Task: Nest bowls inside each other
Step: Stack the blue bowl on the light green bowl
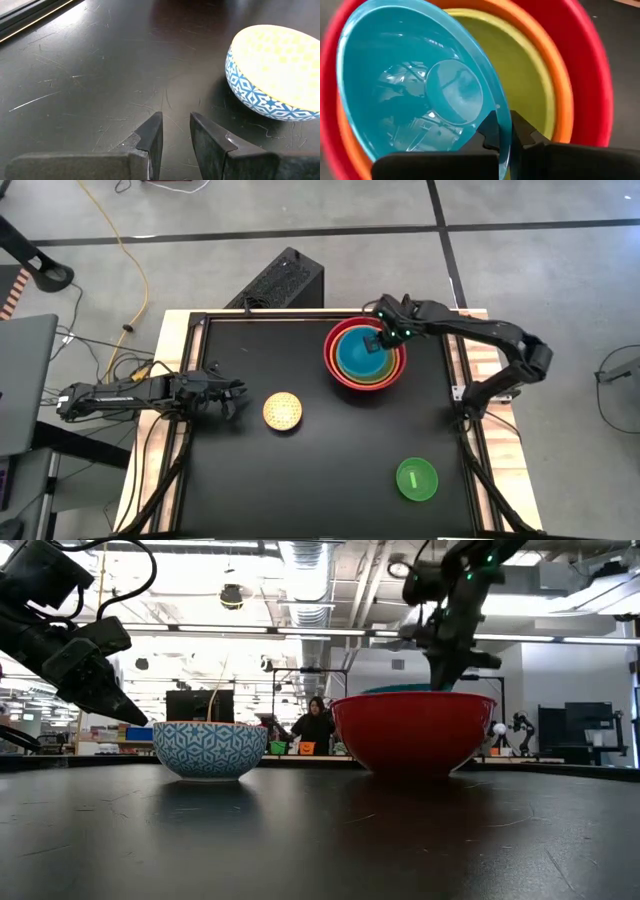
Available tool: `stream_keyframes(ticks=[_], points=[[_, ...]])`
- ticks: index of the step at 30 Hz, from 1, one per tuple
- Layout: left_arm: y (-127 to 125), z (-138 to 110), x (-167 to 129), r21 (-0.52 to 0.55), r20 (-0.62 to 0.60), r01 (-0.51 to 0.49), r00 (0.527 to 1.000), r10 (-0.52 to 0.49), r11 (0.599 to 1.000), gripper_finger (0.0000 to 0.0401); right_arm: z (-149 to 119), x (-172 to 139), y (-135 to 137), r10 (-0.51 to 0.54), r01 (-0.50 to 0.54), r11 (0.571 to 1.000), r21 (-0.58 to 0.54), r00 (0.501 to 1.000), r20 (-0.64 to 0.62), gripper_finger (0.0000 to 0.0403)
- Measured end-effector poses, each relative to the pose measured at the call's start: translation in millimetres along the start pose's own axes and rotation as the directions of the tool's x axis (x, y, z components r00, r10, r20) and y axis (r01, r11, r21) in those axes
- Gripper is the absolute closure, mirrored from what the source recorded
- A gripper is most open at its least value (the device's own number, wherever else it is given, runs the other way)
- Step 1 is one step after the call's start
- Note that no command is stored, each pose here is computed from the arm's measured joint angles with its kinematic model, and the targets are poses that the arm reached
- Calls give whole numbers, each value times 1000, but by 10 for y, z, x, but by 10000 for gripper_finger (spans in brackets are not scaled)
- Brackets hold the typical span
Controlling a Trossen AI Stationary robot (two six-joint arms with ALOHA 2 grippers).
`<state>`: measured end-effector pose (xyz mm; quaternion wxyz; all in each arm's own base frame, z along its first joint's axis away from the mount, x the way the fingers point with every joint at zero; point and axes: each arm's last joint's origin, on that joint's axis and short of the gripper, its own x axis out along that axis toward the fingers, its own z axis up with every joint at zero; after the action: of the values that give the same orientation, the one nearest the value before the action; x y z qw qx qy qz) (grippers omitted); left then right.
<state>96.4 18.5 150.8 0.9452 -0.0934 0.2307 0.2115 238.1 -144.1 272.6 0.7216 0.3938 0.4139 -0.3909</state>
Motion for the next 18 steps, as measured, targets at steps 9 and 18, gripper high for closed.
stream_keyframes(ticks=[9,18], points=[[0,0,0,0,0,0,1000,0,1000,314,109,214,-111,-40,42,999,34,997,-58,388],[0,0,0,0,0,0,1000,0,1000,314,83,226,-93,-45,48,998,30,996,-71,381]])
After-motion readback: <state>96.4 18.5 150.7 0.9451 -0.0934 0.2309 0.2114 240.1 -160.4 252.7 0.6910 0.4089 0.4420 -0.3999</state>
